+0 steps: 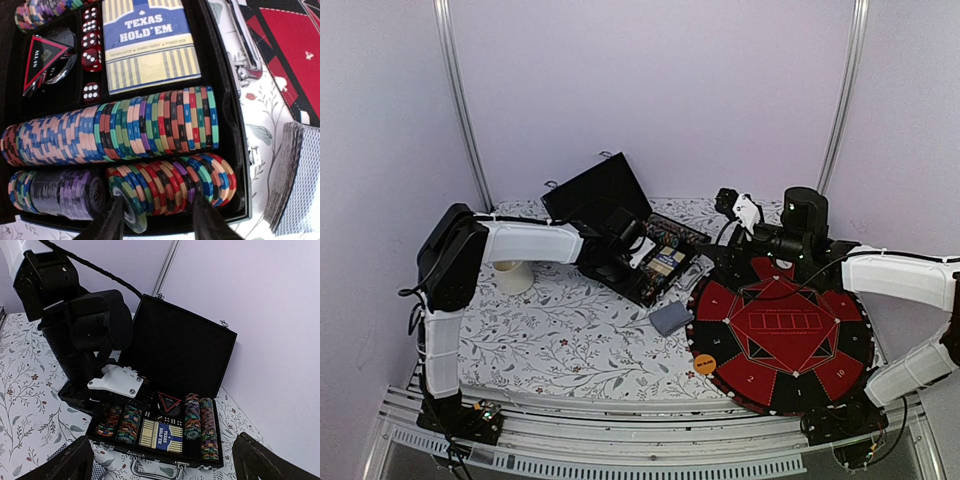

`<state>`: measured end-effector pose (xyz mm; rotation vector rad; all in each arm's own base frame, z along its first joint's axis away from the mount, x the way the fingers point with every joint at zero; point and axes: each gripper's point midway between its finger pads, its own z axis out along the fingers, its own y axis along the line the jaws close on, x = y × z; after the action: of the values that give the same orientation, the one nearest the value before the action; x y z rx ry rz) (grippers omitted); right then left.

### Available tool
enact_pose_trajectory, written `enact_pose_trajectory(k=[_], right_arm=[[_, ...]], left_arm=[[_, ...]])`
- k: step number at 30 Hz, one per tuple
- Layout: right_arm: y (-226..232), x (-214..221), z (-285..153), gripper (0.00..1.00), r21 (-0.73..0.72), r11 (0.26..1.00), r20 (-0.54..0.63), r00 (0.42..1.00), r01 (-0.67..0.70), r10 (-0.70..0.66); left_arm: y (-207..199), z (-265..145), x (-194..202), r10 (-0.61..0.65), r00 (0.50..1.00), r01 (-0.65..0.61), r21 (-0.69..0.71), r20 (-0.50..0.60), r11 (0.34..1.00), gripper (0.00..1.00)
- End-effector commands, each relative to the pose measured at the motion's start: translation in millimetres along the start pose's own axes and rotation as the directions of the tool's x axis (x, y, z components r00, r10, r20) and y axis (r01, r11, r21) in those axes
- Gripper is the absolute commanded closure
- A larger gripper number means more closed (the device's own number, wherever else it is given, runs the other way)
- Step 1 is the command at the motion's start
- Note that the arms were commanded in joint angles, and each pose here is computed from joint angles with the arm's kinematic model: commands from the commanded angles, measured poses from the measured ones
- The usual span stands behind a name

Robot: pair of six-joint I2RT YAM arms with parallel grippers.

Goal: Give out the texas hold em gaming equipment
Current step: Pick up the pile of poker chips from the chip case.

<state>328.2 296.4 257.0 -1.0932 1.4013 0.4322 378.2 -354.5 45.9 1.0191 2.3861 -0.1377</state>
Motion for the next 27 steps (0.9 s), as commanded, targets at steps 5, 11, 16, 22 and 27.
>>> enact_pose_trajectory(k=[5,11,16,22,27], right_arm=[[0,-11,-8,0.01,0.0,1.0,0.038,0.999,-0.006,0.006],[0,-11,-7,0.01,0.0,1.0,0.037,0.999,-0.003,0.003],[1,-10,-8,0.01,-0.003,1.0,0.037,0.999,-0.008,0.008],[2,-12,-10,0.01,-0.008,1.0,0.043,0.999,-0.007,0.007],[3,-12,-11,0.01,-0.01,1.0,0.042,0.999,-0.004,0.005]], left_arm=[[49,11,31,-0.07,0.993,0.049,-0.218,-0.092,0.975,0.58],[43,11,26,-0.07,0.996,0.058,-0.183,-0.062,0.981,0.55],[35,22,21,-0.043,0.998,0.036,-0.141,-0.043,0.989,0.58],[21,33,16,0.043,0.999,-0.045,-0.123,-0.018,0.991,0.42],[9,39,24,0.094,0.995,-0.097,-0.099,-0.038,0.99,0.31]])
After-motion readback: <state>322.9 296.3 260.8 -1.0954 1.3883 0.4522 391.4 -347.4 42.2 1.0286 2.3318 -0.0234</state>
